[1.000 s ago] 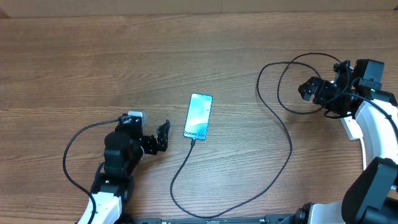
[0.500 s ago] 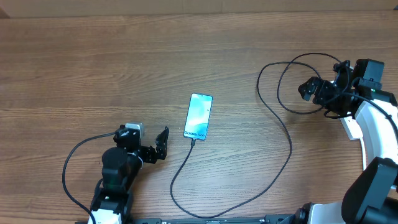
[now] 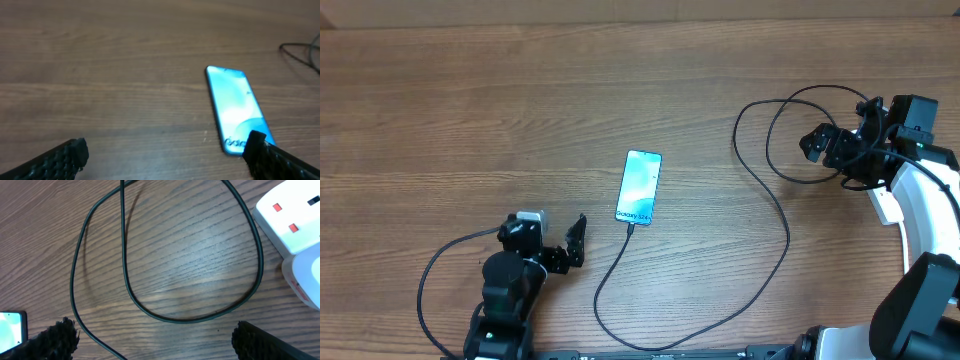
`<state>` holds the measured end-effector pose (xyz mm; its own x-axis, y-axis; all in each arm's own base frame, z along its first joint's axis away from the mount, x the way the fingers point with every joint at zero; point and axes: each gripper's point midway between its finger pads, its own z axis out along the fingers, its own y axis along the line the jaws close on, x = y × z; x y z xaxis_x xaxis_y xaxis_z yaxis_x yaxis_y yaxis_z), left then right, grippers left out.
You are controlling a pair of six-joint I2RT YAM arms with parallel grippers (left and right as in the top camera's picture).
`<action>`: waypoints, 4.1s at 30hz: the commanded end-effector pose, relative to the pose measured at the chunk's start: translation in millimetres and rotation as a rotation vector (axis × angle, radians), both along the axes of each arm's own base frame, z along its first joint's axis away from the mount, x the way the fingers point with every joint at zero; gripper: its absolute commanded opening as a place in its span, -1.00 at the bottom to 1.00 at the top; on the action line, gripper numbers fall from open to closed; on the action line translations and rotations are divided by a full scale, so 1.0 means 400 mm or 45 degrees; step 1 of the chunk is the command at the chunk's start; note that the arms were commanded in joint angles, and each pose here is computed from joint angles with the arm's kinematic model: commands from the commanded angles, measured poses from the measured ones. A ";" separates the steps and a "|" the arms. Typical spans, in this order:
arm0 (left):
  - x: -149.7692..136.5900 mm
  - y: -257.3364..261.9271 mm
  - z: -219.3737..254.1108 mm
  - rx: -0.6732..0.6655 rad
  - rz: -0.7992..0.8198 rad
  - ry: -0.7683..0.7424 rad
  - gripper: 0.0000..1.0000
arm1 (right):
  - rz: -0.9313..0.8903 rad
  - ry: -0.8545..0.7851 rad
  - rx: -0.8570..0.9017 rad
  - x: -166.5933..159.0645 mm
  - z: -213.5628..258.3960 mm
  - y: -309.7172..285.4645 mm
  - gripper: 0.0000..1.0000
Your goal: Plug charger to phone and switch on socket
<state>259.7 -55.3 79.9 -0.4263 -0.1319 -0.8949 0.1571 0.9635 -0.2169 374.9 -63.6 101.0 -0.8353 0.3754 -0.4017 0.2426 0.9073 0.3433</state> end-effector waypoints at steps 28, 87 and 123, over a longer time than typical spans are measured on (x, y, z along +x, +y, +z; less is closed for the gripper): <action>-0.035 0.106 0.187 0.107 0.209 -0.429 0.99 | 0.004 -0.023 -0.018 0.009 0.014 -0.004 1.00; -0.035 0.104 0.189 0.102 0.205 -0.433 0.99 | 0.003 -0.074 -0.035 0.009 0.053 -0.004 1.00; -0.035 0.104 0.189 0.102 0.205 -0.433 0.99 | 0.006 -0.396 -0.141 -0.026 0.289 0.011 1.00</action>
